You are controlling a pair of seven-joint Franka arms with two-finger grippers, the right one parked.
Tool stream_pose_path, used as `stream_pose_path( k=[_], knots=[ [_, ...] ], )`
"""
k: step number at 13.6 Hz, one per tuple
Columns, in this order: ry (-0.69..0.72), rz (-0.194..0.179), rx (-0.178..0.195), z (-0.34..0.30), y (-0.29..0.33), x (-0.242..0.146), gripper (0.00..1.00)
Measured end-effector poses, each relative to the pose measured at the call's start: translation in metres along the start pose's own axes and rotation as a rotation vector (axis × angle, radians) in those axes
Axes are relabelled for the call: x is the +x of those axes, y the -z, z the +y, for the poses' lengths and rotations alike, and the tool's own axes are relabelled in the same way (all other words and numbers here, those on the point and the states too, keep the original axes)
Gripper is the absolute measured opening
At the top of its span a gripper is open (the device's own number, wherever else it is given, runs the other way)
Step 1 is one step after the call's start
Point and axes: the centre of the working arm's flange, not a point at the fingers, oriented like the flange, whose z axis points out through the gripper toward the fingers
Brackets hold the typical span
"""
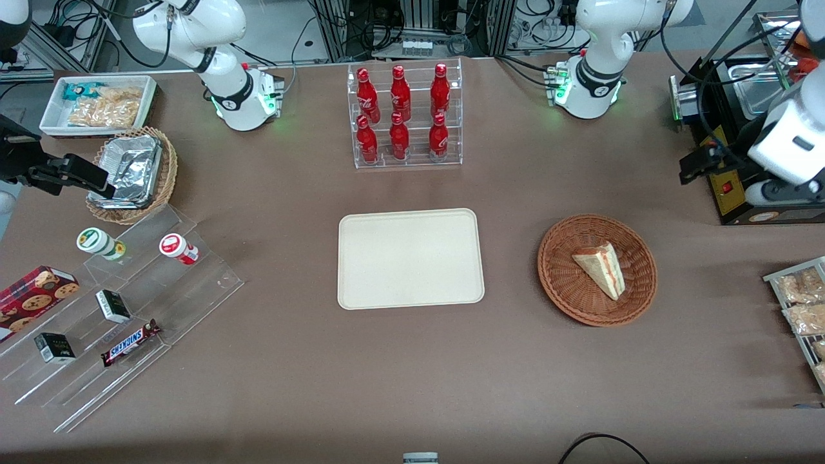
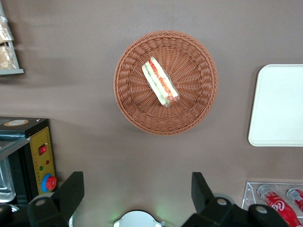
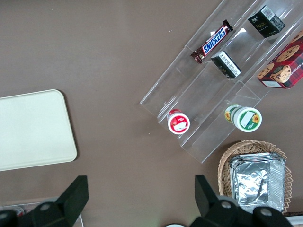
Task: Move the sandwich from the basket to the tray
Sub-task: 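Move the left gripper down over the triangular sandwich in the basket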
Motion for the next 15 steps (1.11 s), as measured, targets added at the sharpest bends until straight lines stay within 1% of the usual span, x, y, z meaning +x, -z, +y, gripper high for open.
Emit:
stream_pose_path(
  k=[2, 3, 4, 7, 9, 10, 12, 15],
  knots=[
    [0.027, 0.018, -0.006, 0.003, -0.057, 0.024, 1.00],
    [0.059, 0.038, -0.010, 0.004, -0.090, 0.033, 1.00],
    [0.104, 0.066, -0.017, 0.007, -0.121, 0.038, 1.00],
    [0.294, 0.149, -0.050, 0.024, -0.195, 0.036, 1.00],
    [0.393, 0.183, -0.073, 0.030, -0.232, 0.027, 1.00],
    [0.410, 0.186, -0.076, 0.030, -0.249, 0.021, 1.00],
    [0.425, 0.173, -0.076, 0.030, -0.274, 0.015, 1.00],
    [0.481, 0.171, -0.088, 0.035, -0.292, 0.019, 1.00]
  ],
)
